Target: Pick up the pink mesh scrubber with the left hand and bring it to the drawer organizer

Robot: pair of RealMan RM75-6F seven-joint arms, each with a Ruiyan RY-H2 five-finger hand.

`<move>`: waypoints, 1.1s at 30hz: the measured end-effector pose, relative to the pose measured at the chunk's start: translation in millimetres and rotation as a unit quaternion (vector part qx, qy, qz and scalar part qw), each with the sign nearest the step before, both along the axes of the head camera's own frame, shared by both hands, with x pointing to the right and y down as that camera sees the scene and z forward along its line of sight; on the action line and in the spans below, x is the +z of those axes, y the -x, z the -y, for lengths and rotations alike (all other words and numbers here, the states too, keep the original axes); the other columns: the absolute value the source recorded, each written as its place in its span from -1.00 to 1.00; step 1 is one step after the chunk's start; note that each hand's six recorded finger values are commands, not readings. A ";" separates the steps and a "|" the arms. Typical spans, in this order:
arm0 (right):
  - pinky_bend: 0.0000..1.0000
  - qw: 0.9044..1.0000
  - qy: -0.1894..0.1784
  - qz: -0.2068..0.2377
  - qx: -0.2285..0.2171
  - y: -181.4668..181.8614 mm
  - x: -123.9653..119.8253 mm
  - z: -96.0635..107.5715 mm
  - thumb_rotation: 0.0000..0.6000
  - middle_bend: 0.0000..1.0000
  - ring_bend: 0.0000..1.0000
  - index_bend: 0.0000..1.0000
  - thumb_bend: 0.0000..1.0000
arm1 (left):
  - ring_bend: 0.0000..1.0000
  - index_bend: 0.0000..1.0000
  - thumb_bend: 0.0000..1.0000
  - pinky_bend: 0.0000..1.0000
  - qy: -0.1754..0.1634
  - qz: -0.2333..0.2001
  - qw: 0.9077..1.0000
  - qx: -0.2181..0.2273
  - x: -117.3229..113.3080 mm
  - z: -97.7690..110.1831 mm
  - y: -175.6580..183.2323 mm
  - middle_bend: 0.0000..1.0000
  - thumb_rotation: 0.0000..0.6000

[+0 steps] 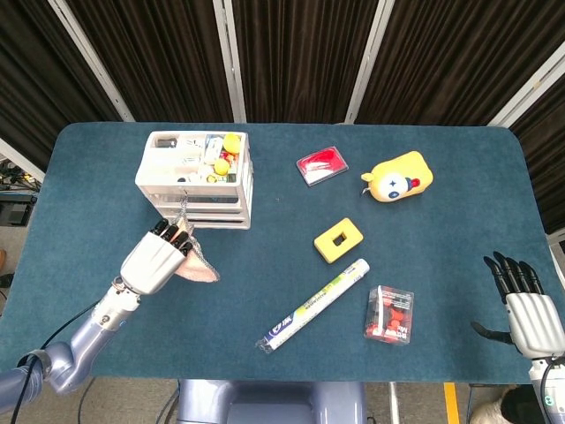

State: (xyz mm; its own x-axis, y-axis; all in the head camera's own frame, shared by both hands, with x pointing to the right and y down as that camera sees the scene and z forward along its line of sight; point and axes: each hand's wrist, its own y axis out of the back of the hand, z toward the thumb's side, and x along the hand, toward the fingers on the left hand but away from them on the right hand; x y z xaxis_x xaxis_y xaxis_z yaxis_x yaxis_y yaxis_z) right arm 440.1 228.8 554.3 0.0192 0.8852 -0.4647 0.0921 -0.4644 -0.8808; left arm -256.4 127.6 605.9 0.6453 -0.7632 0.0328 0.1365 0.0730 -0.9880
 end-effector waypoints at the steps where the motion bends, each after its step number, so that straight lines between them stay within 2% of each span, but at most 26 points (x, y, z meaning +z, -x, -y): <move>1: -1.00 1.000 0.000 0.000 0.000 0.1 0.1 0.0 1.00 -1.00 -1.00 -1.00 -0.99 | 0.22 0.83 0.17 0.12 0.000 0.000 1.000 -0.001 0.0 0.2 0.4 0.44 1.00; 12: -1.00 1.000 0.000 0.000 0.001 -0.1 0.0 0.0 1.00 -1.00 -1.00 -1.00 -0.99 | 0.22 0.83 0.15 0.11 0.008 0.007 1.000 -0.009 7.0 -0.1 4.2 0.44 1.00; 15: -1.00 1.000 0.000 0.000 0.002 -0.5 -0.2 0.0 1.00 -1.00 -1.00 -1.00 -0.99 | 0.21 0.82 0.10 0.10 0.015 0.010 1.000 -0.013 10.8 -0.8 4.9 0.42 1.00; 16: -1.00 1.000 0.000 0.000 0.002 -0.6 -0.3 0.0 1.00 -1.00 -1.00 -1.00 -0.99 | 0.18 0.80 0.03 0.07 0.018 0.011 1.000 -0.015 12.0 -0.9 5.5 0.39 1.00; 18: -1.00 1.000 0.000 0.000 0.003 -0.7 -0.4 0.1 1.00 -1.00 -1.00 -1.00 -0.99 | -0.03 0.65 -0.27 -0.14 0.024 0.014 0.999 -0.019 14.8 -0.9 7.3 0.20 1.00; 20: -1.00 1.000 0.001 0.000 0.004 -1.1 -0.1 0.0 1.00 -1.00 -1.00 -1.00 -0.99 | -0.43 0.24 -0.66 -0.48 0.031 0.017 0.999 -0.025 17.1 -1.0 9.6 -0.19 1.00; 22: -1.00 1.000 0.001 0.000 0.005 -1.3 0.1 -0.1 1.00 -1.00 -1.00 -1.00 -0.99 | -0.76 -0.24 -0.89 -0.72 0.039 0.021 0.999 -0.028 20.0 -1.5 11.9 -0.57 1.00; 23: -1.00 1.000 0.001 0.000 0.005 -1.3 -0.1 0.0 1.00 -1.00 -1.00 -1.00 -0.99 | -0.89 -0.46 -0.96 -0.82 0.047 0.028 0.998 -0.031 22.9 -2.2 13.8 -0.76 1.00; 26: -1.00 1.000 -0.003 -0.001 0.006 -1.3 -1.0 0.5 1.00 -1.00 -1.00 -1.00 -0.99 | -1.00 -0.89 -1.00 -0.99 0.073 0.047 0.995 -0.043 29.7 -4.0 18.0 -1.00 0.94; 28: -1.00 1.000 -0.004 -0.001 0.007 -1.5 -1.1 0.5 1.00 -1.00 -1.00 -1.00 -0.99 | -1.00 -0.99 -1.00 -1.00 0.087 0.056 0.993 -0.047 31.3 -6.0 19.1 -1.00 0.88; 33: -1.00 1.000 -0.003 0.000 0.007 -1.5 -0.9 0.6 1.00 -1.00 -1.00 -1.00 -0.99 | -1.00 -1.00 -1.00 -1.00 0.112 0.078 0.989 -0.052 31.0 -11.9 24.8 -1.00 0.86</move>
State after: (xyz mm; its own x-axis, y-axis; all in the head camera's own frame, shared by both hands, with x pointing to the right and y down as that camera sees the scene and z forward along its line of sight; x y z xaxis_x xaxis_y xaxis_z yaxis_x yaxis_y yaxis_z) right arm 441.5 228.3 553.4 0.0069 0.8886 -0.4586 0.0981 -0.4570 -0.8841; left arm -281.1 139.5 636.9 0.5367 -0.7877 0.3025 0.2840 -0.1689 -0.9438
